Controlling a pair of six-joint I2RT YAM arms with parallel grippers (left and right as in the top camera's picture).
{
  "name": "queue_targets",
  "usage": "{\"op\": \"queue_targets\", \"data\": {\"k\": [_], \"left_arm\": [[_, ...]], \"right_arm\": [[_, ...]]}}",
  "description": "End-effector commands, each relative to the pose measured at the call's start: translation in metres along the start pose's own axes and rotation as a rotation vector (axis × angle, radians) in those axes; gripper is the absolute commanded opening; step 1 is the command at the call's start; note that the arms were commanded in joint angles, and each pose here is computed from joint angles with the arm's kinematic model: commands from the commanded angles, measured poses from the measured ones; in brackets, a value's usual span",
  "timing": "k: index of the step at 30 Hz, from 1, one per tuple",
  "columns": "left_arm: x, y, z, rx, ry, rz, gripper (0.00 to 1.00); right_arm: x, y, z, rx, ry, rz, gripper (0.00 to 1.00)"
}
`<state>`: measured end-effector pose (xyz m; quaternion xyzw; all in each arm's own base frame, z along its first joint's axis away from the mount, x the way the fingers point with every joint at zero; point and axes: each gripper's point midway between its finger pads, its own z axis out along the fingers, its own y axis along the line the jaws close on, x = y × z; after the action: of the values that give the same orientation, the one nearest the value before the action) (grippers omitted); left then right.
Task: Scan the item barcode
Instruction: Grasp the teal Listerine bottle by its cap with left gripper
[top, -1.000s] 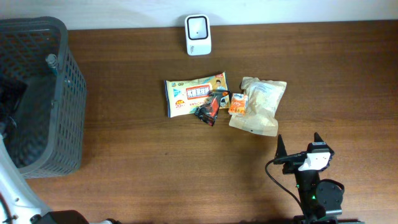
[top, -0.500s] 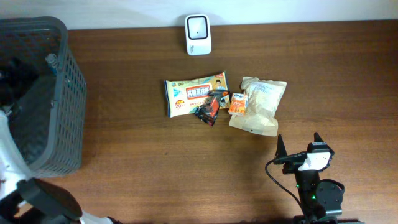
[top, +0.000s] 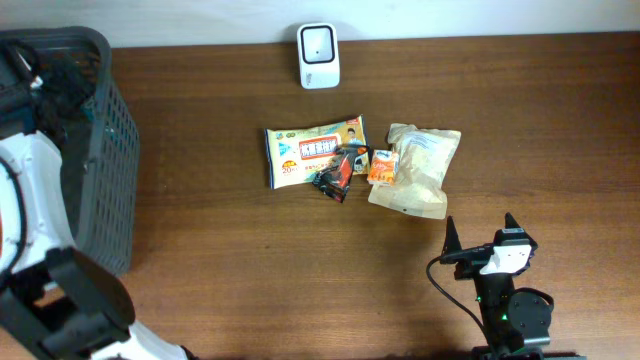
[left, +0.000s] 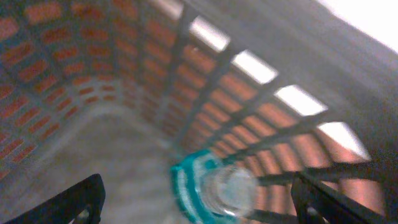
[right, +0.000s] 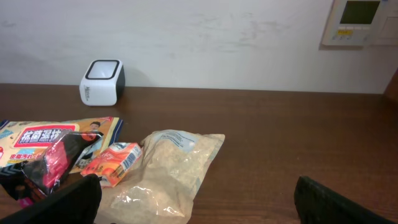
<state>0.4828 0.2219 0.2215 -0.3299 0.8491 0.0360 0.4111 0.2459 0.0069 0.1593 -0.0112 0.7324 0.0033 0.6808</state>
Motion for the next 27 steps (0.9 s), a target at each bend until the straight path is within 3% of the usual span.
{"op": "queue_targets", "data": {"k": [1,11,17,23,27], "left_arm": [[0.032,0.011,0.045,-0.061,0.079,0.028,0.92],[0.036,0.007,0.062,-0.035,0.077,0.028,0.88],[0.027,-0.009,0.046,0.056,0.068,0.022,0.76],[0.001,-0.017,0.011,0.08,-0.007,0.022,0.79],[0.004,-0.015,0.007,0.074,0.011,0.022,0.8]], "right_arm": [[0.004,0.001,0.0,-0.005,0.006,-0.007,0.98],[0.004,0.001,0.0,-0.005,0.006,-0.006,0.99],[0.004,0.001,0.0,-0.005,0.006,-0.007,0.99],[0.004,0.001,0.0,-0.005,0.006,-0.007,0.99],[0.004,0.001,0.0,-0.005,0.006,-0.006,0.99]]}}
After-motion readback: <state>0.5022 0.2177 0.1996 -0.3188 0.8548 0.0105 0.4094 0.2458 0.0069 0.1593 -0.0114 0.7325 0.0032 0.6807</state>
